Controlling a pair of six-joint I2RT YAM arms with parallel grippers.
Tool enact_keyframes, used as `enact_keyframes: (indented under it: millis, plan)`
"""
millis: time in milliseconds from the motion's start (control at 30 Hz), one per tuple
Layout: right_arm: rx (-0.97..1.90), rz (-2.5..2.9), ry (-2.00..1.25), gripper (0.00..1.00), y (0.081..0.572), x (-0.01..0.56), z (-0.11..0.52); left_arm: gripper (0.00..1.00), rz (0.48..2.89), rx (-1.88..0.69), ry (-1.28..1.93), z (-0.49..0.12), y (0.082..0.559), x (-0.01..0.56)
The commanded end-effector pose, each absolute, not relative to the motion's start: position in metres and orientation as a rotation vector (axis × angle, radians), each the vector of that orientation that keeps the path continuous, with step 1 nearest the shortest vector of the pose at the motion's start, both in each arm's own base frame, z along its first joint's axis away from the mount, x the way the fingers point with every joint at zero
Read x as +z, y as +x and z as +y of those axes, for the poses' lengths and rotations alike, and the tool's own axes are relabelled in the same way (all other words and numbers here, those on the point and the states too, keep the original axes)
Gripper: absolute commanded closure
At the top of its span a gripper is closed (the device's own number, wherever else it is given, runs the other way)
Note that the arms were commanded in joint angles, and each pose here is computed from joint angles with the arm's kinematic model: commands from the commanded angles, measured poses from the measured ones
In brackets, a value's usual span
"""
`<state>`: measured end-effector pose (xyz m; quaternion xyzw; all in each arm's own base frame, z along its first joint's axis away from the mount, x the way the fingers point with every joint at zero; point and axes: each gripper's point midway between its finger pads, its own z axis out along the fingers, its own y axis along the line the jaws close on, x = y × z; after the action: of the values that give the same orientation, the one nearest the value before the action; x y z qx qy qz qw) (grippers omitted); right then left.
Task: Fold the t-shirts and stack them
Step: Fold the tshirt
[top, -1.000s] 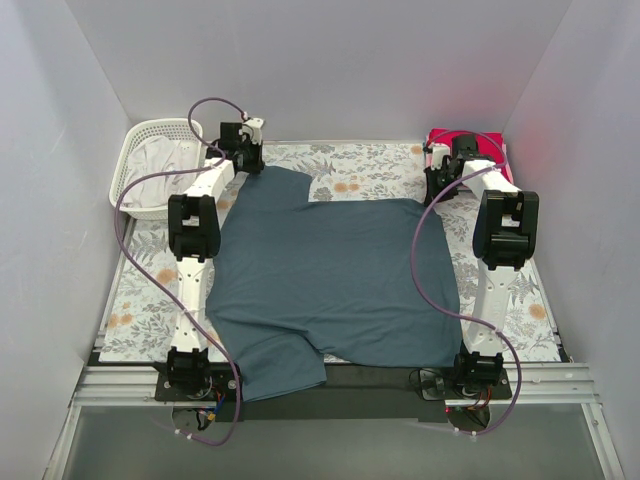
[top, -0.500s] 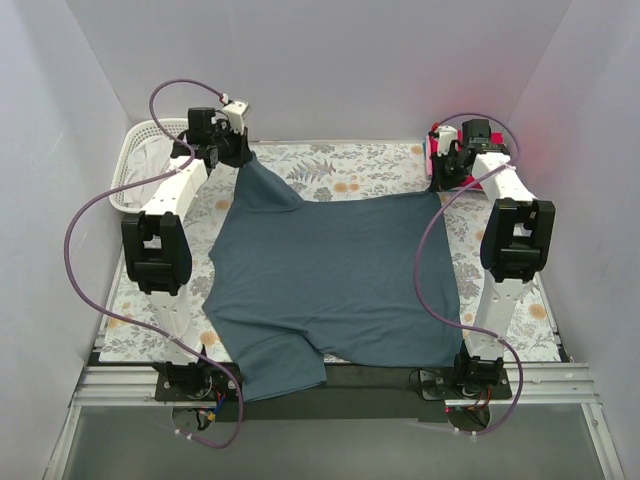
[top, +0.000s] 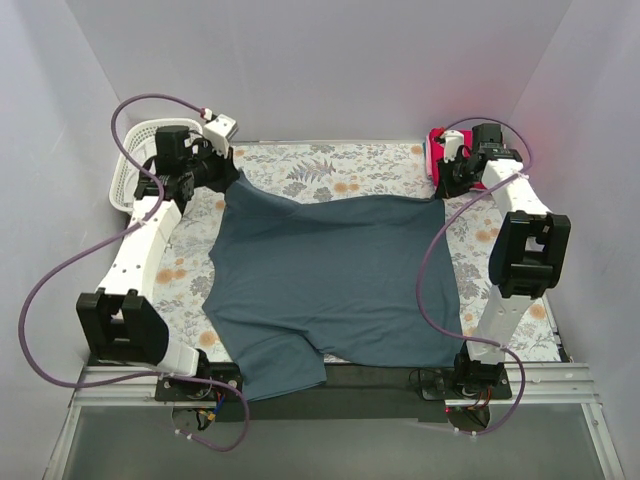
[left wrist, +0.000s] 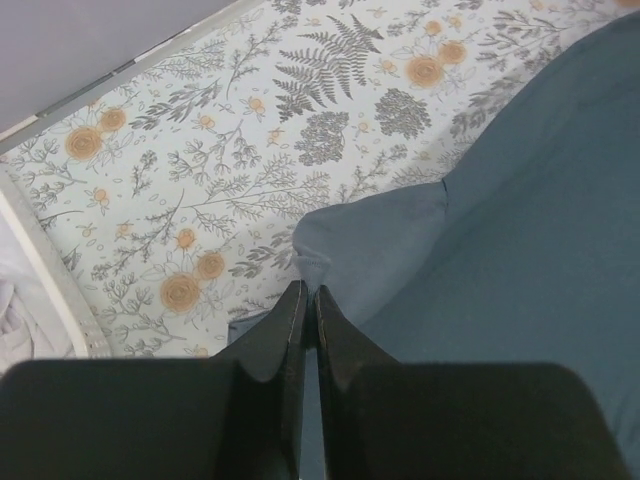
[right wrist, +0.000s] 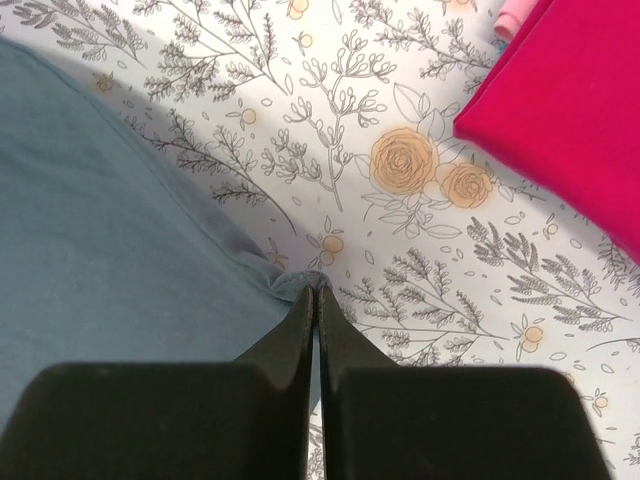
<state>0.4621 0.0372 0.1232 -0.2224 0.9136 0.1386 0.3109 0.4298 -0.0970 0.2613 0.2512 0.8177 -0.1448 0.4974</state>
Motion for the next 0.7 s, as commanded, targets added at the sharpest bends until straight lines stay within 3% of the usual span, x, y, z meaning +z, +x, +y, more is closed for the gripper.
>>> enact_keyframes:
  millis: [0, 433, 667]
  plan:
    - [0.365, 2.366, -0.616, 0.99, 0.455, 0.143, 0.037, 1.00, 2.028, -0.379, 0.665, -0.097, 0.395, 0.246]
    - [0.349, 2.353, -0.704, 0.99, 0.419, 0.148, 0.030, 1.00, 2.061, -0.404, 0.666, -0.095, 0.331, 0.247]
    - [0.344, 2.399, -0.749, 0.99, 0.402, 0.127, 0.026, 1.00, 2.161, -0.447, 0.688, -0.093, 0.291, 0.213]
